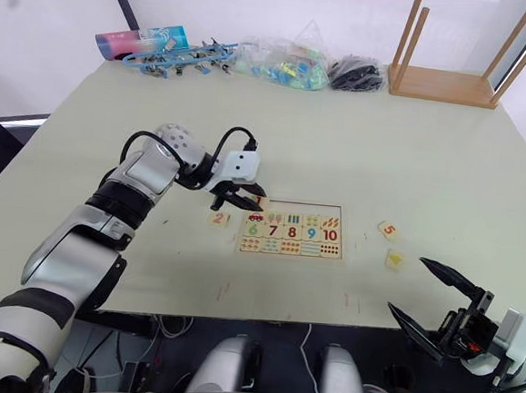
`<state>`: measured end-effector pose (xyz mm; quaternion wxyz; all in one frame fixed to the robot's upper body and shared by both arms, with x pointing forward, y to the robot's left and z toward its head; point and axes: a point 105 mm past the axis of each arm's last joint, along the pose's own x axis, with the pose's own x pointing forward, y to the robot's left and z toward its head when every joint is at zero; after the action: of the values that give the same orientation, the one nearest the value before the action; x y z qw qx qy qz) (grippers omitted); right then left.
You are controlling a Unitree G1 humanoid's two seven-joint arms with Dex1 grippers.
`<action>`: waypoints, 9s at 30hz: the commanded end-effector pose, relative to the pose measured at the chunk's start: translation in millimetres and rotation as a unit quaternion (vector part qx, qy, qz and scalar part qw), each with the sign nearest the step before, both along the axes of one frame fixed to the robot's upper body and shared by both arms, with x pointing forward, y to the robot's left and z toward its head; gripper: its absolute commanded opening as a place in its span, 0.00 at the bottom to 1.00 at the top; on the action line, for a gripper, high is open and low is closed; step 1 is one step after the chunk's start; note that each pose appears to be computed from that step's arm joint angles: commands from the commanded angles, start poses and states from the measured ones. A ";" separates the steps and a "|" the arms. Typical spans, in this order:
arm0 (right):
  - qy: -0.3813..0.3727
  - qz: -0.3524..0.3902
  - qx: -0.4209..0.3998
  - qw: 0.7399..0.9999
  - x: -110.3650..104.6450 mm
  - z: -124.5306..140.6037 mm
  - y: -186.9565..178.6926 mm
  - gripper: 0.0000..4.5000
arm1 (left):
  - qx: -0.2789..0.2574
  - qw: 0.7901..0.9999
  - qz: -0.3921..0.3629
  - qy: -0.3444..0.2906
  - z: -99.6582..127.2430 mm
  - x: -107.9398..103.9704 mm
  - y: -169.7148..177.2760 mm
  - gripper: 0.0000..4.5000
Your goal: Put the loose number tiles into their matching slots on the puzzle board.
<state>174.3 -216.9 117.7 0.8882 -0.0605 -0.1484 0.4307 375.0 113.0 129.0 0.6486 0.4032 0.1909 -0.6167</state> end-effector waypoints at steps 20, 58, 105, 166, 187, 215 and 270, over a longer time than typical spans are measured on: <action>-0.016 -0.011 -0.010 1.000 -7.5 4.3 -3.8 1.00 | -0.010 0.999 0.001 -0.032 5.7 10.8 -5.4 0.22; -0.015 -0.017 -0.014 1.000 -7.5 -2.1 -9.6 1.00 | -0.012 0.999 -0.008 -0.031 13.4 9.8 -5.6 0.22; -0.013 -0.010 -0.020 1.000 -9.2 -4.4 -7.4 1.00 | -0.070 0.997 0.011 -0.033 13.2 25.9 -11.6 0.00; -0.017 -0.008 -0.018 1.000 -8.0 -5.1 -5.5 1.00 | -0.051 0.998 0.009 -0.019 6.6 22.5 0.6 0.00; -0.007 -0.011 -0.019 1.000 -3.6 -8.8 -11.3 1.00 | -0.184 0.982 0.051 -0.004 49.8 27.2 8.7 0.00; 0.069 -0.159 -0.044 0.984 13.6 -41.6 -72.0 1.00 | -0.372 0.881 0.279 -0.083 37.3 -58.1 128.7 0.40; 0.092 -0.135 -0.049 0.985 26.2 -18.1 -53.8 1.00 | -0.340 0.857 0.380 -0.070 -26.5 -140.5 173.7 0.99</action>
<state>200.8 -269.6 89.4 0.9435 -0.0766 -0.0167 0.3221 234.0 284.5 93.8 0.9420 0.0838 0.0752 -0.3163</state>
